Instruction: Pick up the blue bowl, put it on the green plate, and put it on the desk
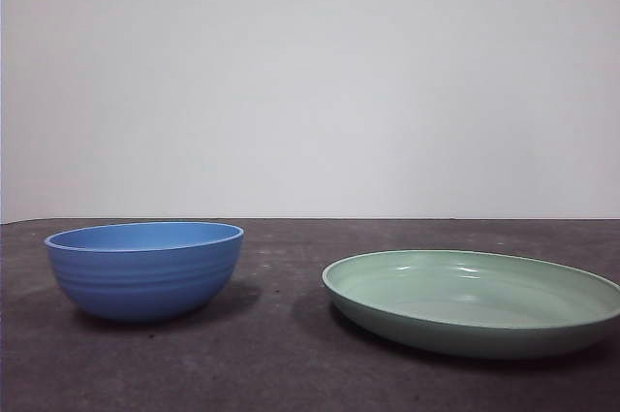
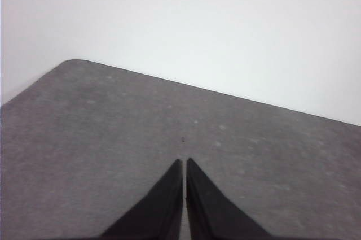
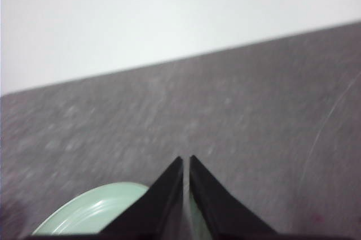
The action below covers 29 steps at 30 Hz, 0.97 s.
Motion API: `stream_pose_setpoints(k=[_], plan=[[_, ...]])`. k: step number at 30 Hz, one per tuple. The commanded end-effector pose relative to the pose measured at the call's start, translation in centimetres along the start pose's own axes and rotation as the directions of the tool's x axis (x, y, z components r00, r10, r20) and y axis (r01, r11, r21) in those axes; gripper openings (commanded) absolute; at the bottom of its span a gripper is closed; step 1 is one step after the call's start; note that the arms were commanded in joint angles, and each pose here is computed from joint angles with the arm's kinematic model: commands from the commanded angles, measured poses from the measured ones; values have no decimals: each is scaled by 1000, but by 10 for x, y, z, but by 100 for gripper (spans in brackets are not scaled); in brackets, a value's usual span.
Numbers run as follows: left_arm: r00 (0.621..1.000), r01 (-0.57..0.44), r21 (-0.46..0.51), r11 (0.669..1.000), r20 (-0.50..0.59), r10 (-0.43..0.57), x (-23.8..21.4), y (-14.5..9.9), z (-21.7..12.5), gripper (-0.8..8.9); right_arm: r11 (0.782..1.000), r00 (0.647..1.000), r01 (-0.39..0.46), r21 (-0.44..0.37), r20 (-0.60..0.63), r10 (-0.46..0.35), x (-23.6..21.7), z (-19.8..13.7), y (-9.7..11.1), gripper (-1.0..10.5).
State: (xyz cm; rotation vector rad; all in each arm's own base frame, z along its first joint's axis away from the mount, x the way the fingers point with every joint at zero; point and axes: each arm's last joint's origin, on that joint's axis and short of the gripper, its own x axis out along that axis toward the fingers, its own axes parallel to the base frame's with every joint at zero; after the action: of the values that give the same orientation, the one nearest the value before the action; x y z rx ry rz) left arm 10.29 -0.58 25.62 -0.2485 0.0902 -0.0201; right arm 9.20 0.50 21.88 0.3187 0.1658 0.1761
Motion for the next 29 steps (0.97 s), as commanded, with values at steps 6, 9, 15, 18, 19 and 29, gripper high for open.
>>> stream_pose_setpoints(k=[6,9,15,18,19,29], plan=[[987,133,-7,991,-89,-133,15,-24,64,11,990,983,-137,39,-116,140,7,57,22,15],[960,242,-22,970,-143,-242,25,-34,82,11,979,961,-194,69,-185,204,14,79,29,15],[862,420,-77,904,-279,-424,42,-52,102,11,953,900,-282,111,-314,303,32,113,40,15],[799,479,-105,872,-361,-482,51,-58,103,11,929,850,-338,149,-375,370,43,124,43,15],[784,487,-111,866,-382,-490,53,-60,103,11,919,832,-357,166,-391,393,46,125,43,16],[715,500,-167,850,-474,-513,59,-63,94,29,874,749,-430,227,-451,485,57,126,44,16]])
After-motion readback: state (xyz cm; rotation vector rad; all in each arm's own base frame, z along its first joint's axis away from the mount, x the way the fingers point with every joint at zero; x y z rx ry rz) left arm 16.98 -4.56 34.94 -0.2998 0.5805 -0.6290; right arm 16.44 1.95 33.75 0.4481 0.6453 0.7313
